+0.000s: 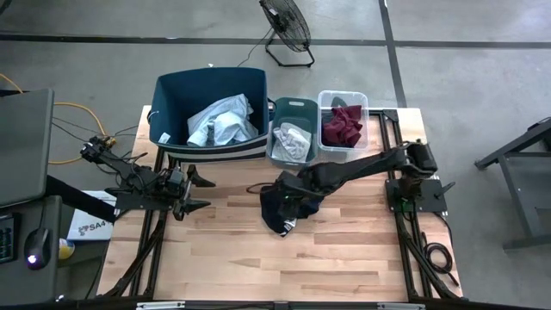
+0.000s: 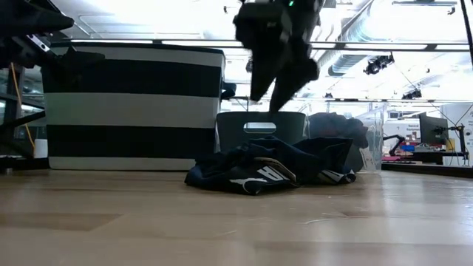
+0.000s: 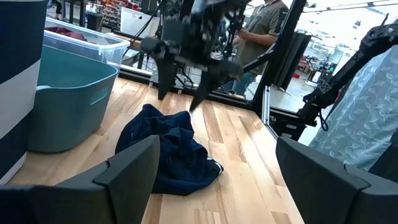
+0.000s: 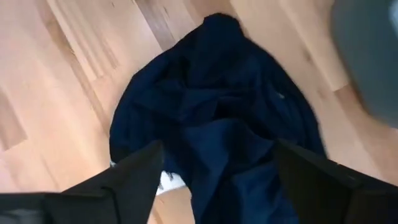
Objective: Pick & Place Cloths
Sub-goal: Put the dark blue underwear into the transparent bin
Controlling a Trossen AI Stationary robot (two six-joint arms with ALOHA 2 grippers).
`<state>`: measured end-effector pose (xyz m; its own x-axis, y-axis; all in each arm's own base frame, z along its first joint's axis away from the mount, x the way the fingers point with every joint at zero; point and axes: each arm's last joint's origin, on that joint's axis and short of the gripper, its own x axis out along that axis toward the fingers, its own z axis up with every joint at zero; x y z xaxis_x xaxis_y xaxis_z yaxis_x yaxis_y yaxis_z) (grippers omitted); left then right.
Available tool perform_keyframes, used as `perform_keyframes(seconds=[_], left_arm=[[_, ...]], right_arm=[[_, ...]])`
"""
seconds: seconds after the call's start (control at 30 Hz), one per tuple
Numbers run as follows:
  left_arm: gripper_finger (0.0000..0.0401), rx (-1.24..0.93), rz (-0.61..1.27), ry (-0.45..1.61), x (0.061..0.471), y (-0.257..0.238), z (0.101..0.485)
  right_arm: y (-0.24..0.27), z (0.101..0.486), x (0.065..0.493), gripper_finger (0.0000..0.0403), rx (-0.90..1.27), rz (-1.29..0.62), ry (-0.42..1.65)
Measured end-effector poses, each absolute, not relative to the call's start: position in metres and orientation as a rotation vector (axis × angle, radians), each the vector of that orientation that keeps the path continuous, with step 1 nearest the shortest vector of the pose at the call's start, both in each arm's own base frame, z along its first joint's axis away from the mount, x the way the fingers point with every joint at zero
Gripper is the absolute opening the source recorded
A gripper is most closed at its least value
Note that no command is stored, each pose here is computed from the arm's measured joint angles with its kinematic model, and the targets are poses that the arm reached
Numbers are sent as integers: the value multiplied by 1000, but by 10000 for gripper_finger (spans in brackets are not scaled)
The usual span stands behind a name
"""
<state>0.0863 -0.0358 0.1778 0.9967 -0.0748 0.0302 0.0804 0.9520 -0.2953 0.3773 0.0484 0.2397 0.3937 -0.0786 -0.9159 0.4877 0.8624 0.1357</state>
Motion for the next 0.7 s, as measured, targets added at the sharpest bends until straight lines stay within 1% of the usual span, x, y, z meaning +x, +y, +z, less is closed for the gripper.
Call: perform_keyframes(seconds=[0.1, 0.17, 0.3, 0.43, 0.57, 0.7], left_arm=[[316, -301, -79, -18, 86, -36, 178], [316, -301, -79, -18, 86, -36, 178], [316, -301, -79, -18, 86, -36, 178], [316, -301, -79, -18, 86, -36, 178], [316, -301, -79, -18, 86, -36, 178], [316, -300, -79, -18, 86, -36, 178]], right_arm=[[49, 221, 386, 315, 424, -400, 1146], [47, 206, 390, 327, 445, -457, 1169], [44, 179, 397, 334, 508, -552, 1211], [39, 156, 401, 329, 577, -636, 1246], [38, 142, 404, 319, 652, -669, 1279], [39, 131, 405, 288, 708, -681, 1316]])
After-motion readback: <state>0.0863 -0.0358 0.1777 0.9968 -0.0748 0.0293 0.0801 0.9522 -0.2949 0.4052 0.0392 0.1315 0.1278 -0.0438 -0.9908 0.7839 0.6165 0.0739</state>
